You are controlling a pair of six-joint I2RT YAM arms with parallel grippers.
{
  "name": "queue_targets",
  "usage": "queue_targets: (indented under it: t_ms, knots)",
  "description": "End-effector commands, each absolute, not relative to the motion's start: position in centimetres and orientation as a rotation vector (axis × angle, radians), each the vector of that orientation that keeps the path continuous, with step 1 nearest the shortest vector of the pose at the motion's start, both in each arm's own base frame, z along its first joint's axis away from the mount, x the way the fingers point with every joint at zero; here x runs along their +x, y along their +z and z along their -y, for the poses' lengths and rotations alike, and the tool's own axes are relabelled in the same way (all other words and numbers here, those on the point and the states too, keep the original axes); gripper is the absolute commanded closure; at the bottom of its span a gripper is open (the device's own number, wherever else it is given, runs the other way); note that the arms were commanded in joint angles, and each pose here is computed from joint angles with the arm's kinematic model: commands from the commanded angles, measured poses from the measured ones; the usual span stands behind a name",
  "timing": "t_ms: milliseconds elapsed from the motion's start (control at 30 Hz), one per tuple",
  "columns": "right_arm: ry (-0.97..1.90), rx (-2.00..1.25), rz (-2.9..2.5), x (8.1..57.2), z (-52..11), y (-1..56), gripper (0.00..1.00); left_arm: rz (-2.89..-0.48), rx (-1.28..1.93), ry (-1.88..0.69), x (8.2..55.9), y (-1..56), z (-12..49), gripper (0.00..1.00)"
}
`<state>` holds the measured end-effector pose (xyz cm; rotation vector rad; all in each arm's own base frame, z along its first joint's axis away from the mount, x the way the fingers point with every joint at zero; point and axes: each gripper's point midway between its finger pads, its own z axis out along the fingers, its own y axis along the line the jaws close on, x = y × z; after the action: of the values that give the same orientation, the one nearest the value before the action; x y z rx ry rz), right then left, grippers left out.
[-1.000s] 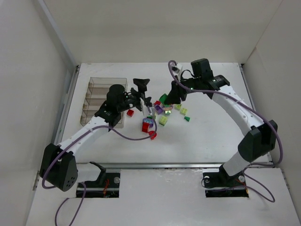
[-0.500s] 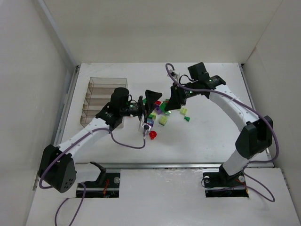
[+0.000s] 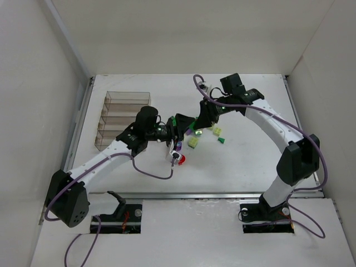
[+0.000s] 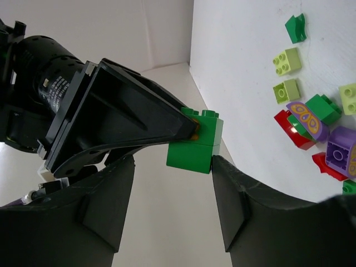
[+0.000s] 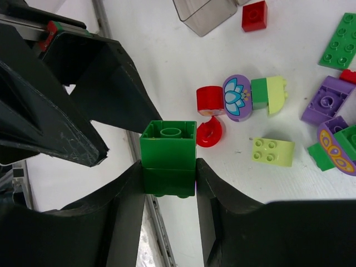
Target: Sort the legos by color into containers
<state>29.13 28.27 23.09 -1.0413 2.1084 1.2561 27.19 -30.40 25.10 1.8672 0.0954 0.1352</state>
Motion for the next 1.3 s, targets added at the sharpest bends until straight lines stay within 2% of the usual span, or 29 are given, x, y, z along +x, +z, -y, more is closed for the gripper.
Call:
queue_targets:
  t_ms: [0,100,233,300,467,500,633,667,733,833,900,1067,1267]
  knots:
    - [1.191,-1.064,-2.018,30.5,-29.3,25.0,1.0,-0.053,1.837,0.195,27.2,27.3,30.9,0.46]
    - [1.193,-1.076,-2.006,30.4,-29.6,25.1,1.0,-0.09,1.867,0.199,27.7,26.4,30.6,0.51]
    - [1.184,-1.066,-2.008,30.6,-29.6,25.1,1.0,-0.111,1.914,0.193,27.7,25.0,30.5,0.51]
    - [1.189,-1.076,-2.005,30.3,-29.9,25.1,1.0,-0.127,1.931,0.218,28.3,24.7,30.3,0.47]
    - [1.189,-1.082,-2.025,30.1,-30.2,24.6,1.0,-0.14,1.938,0.234,29.2,24.9,30.7,0.5]
    - [1.191,-1.081,-2.034,30.2,-30.2,24.2,1.0,-0.14,1.938,0.234,29.2,24.9,30.7,0.52]
    - [1.196,-1.092,-2.032,29.9,-30.5,24.2,1.0,-0.156,1.948,0.26,29.5,24.8,30.6,0.74]
    - [1.196,-1.092,-2.032,29.9,-30.5,24.2,1.0,-0.173,1.95,0.263,29.7,24.7,30.5,0.85]
    - [1.196,-1.092,-2.033,29.7,-30.4,24.2,1.0,-0.196,1.953,0.272,29.9,24.6,30.3,1.0]
    - [1.203,-1.088,-2.059,29.1,-30.1,23.1,1.0,-0.277,1.948,0.295,30.4,24.9,29.4,1.0]
    - [1.17,-1.051,-2.097,29.6,-29.0,21.9,1.0,-0.369,1.939,0.316,31.1,25.0,28.5,1.0]
    - [1.025,-0.916,-2.256,30.6,-26.1,17.4,1.0,-0.91,1.781,0.373,35.6,23.3,24.3,1.0]
    - [0.993,-0.809,-2.242,32.7,-25.7,17.4,1.0,-1.375,1.651,0.369,37.2,21.2,18.7,1.0]
